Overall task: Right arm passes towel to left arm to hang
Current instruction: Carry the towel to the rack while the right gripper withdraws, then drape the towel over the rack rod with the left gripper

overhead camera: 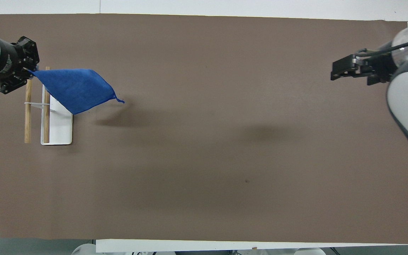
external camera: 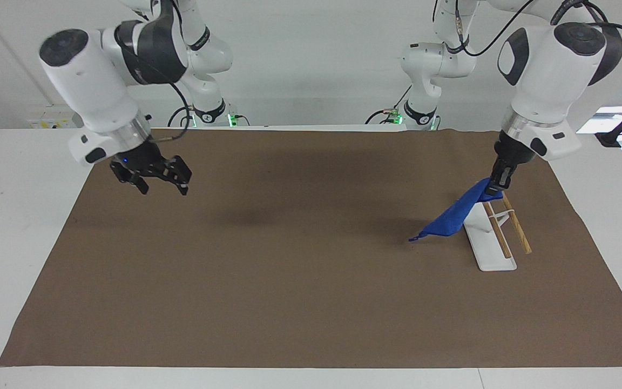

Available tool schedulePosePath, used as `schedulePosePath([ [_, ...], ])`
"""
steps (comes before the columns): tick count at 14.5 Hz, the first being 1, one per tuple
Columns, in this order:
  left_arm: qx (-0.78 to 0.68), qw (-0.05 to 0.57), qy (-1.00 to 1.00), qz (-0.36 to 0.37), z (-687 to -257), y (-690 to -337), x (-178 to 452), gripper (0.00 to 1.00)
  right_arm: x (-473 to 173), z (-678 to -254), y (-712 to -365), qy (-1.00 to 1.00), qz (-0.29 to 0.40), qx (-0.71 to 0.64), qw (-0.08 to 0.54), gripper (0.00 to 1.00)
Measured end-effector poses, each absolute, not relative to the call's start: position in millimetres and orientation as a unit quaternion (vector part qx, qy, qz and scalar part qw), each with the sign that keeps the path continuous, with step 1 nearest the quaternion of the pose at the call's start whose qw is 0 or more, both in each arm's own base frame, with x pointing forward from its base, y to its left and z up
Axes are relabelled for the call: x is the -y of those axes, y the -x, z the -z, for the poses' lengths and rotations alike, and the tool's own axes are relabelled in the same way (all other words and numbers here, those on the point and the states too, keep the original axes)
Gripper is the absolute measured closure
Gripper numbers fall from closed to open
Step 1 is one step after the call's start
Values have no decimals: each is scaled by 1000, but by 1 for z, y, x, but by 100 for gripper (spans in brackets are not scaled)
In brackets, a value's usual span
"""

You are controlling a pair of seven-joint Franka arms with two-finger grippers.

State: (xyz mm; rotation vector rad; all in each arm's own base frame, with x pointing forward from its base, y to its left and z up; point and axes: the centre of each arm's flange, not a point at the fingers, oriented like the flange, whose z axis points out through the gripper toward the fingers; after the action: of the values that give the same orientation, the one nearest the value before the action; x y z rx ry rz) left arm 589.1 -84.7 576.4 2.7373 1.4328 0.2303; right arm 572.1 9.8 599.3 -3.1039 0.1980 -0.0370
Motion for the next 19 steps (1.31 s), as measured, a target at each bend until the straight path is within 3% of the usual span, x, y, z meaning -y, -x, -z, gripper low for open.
schedulePosePath([
  [3, -457, 27, -884, -99, -560, -596, 21, 98, -15, -657, -540, 998, 11, -55, -2, 0],
  [7, -452, 33, -881, -138, -509, -585, -52, 98, -10, -667, -535, 998, 2, -59, -14, 0],
  [11, -435, 17, -889, -141, -502, -573, -110, 98, 11, -691, -526, 998, 4, -57, -14, 0],
  [19, -414, 12, -901, -131, -443, -556, -112, 98, 18, -682, -526, 998, -10, -54, -15, 0],
])
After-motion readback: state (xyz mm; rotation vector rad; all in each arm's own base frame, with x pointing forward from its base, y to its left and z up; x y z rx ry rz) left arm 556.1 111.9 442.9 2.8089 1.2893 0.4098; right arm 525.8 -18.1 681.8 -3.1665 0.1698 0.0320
